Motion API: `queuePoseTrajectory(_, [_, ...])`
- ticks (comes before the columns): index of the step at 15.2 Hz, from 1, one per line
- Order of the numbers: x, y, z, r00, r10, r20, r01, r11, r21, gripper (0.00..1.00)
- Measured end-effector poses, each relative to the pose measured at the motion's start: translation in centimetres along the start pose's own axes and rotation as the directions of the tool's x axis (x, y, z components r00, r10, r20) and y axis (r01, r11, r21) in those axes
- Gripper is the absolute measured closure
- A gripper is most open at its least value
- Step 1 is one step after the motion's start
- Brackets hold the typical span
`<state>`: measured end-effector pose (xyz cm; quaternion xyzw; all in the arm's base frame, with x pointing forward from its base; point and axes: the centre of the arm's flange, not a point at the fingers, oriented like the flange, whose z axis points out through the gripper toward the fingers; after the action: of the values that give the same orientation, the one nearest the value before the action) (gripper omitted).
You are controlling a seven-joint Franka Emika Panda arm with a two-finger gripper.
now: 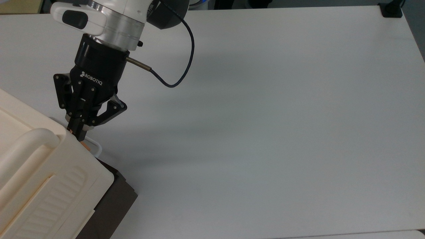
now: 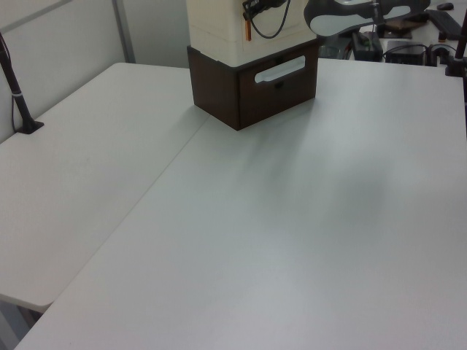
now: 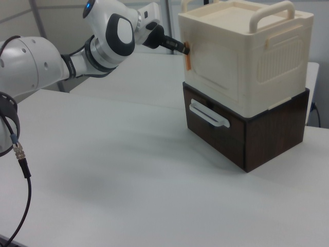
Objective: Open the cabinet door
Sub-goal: 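Pull the handle outward, swinging the cabinet door open on its hinge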
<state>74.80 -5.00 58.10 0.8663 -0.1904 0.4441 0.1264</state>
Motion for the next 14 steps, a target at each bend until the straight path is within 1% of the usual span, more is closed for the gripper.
queuePoseTrajectory(3, [0.0, -0.3, -0.7, 0.999, 0.006, 0.038, -0.005, 1.000, -0.017, 0.86])
queuePoseTrajectory(6, [-0.1, -0.7, -2.6, 0.992, 0.025, 0.127, -0.020, 0.999, -0.047, 0.86])
queuePoseTrajectory(9, [-0.4, -0.5, -4.6, 0.975, 0.043, 0.217, -0.028, 0.997, -0.072, 0.84])
queuePoseTrajectory(10, [-0.6, -0.5, -5.2, 0.965, 0.055, 0.255, -0.038, 0.997, -0.071, 0.79])
queuePoseTrajectory(11, [-1.1, -1.2, -5.8, 0.953, 0.058, 0.298, -0.043, 0.998, -0.054, 0.70])
queuePoseTrajectory(14, [-2.8, -3.4, -7.8, 0.904, 0.032, 0.426, -0.027, 0.999, -0.018, 0.40])
